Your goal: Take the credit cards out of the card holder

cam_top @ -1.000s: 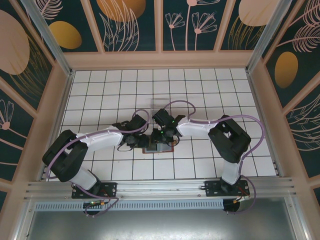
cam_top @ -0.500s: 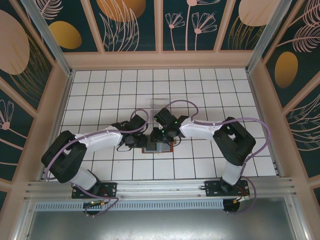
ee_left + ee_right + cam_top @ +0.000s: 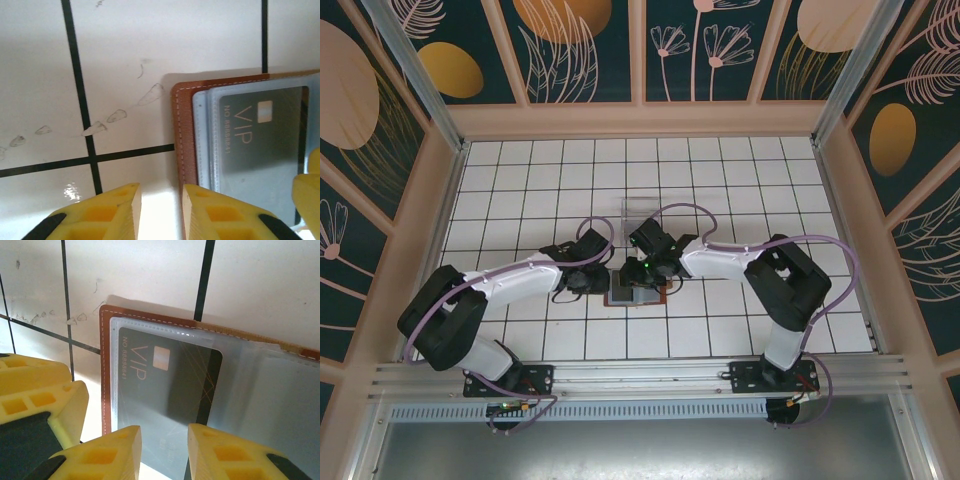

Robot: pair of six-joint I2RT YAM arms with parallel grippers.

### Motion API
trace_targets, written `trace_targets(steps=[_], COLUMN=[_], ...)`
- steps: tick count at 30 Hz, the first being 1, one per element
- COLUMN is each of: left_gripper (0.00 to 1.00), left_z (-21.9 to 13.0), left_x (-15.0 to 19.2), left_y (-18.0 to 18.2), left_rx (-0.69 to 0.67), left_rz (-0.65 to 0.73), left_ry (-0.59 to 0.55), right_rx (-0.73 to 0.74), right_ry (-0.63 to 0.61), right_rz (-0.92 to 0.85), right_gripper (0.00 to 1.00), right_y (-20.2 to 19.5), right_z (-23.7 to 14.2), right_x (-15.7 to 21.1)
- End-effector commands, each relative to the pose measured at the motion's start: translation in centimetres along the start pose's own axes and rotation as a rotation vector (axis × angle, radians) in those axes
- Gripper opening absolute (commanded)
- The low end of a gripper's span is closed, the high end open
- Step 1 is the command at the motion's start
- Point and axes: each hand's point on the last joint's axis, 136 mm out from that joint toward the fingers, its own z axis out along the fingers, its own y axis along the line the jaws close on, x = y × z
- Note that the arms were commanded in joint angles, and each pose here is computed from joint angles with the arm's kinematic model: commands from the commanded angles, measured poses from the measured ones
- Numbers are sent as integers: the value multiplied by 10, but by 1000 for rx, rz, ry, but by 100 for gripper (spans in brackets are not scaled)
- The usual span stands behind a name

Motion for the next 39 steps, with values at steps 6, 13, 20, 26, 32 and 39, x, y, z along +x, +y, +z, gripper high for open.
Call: trace_targets(steps=[6,13,20,26,32,39], left_gripper=[29,29,29,28,28,28], left_z=[10,14,17,18,18,18], left_x=[9,11,13,15,15,15], left_y=[5,-1,-3,-4,-4,-4], left_rx=[-30,-1,14,16,17,14], left_rz=[6,12,19,23,25,28], left_ry=[47,63,80,89,90,93], right_rx=[42,52,31,-61,-116,-55], right_ry=[9,16,23,12,14,20], right_rz=[14,15,9,9,14,34], right_gripper=[31,31,31,31,31,31], right_y=[-13,-14,-8,10,18,3], right_z=[7,9,12,9,8,12], right_x=[2,1,0,-2,-1,2])
